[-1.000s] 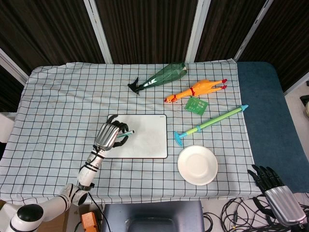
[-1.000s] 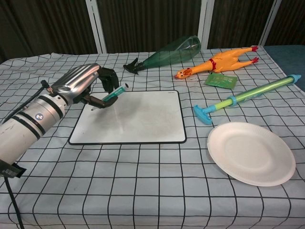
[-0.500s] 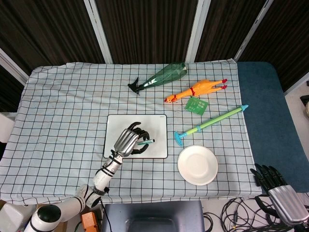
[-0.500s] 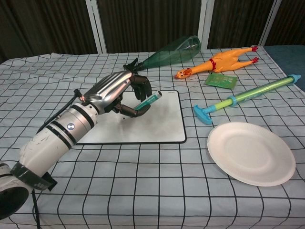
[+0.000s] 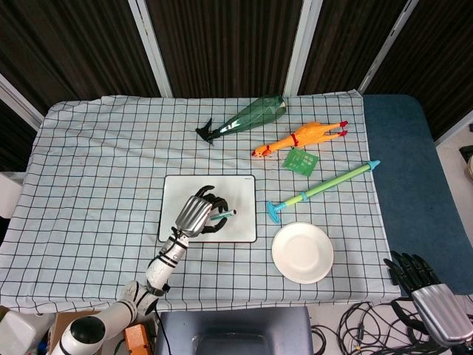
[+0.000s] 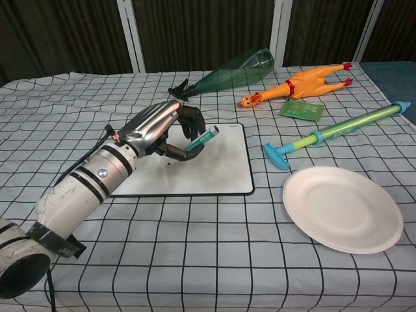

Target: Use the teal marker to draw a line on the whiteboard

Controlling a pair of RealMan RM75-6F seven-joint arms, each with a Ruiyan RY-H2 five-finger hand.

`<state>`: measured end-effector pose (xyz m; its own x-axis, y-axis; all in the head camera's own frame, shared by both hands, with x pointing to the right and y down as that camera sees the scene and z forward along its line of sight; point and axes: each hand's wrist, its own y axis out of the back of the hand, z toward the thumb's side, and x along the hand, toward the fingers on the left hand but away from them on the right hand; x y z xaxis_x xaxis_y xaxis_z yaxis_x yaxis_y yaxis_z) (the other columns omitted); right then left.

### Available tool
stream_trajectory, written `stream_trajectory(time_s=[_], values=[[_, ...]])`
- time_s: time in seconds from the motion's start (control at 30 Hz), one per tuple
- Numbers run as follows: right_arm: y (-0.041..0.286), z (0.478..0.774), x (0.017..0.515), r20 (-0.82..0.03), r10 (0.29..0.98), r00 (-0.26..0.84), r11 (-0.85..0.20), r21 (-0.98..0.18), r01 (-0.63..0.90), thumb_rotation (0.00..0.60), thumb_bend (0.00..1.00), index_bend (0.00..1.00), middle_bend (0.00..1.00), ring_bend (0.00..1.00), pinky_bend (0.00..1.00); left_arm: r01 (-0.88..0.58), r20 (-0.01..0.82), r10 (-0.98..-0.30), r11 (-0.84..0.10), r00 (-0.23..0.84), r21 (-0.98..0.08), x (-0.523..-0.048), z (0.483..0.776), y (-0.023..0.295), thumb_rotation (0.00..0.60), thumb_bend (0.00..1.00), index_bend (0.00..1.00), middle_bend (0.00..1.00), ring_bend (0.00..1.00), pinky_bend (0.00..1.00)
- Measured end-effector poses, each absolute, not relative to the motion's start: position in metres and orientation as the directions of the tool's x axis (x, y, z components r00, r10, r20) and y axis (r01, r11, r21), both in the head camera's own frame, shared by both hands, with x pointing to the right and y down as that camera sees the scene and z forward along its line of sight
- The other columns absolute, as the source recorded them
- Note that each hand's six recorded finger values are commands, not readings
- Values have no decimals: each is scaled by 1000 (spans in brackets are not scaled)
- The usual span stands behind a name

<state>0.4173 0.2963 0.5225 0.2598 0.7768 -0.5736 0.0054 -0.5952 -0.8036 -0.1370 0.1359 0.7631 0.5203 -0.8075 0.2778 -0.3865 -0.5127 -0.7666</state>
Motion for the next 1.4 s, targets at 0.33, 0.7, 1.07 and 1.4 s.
stream_trajectory(time_s=[0.33,0.7,1.07,1.4], values=[[297,525,417,-576,776,256,-596,-803,-3,600,328,0,0,0,72,-368,298,-809,-515,506,-774,-149,768,136,600,491,775,753,468,208],[297,526,416,-577,776,254,-595,-804,-9,600,328,0,0,0,72,-354,316,-805,-525,503,-774,-156,773,139,600,491,775,752,468,209],[297,527,415,-581,774,251,-597,-802,-16,600,328,0,0,0,72,-345,325,-803,-528,499,-776,-163,775,139,600,495,774,752,468,207],[297,526,416,-576,779,249,-592,-806,-12,600,328,0,0,0,72,-336,338,-809,-526,482,-781,-181,777,139,600,494,775,753,469,207]])
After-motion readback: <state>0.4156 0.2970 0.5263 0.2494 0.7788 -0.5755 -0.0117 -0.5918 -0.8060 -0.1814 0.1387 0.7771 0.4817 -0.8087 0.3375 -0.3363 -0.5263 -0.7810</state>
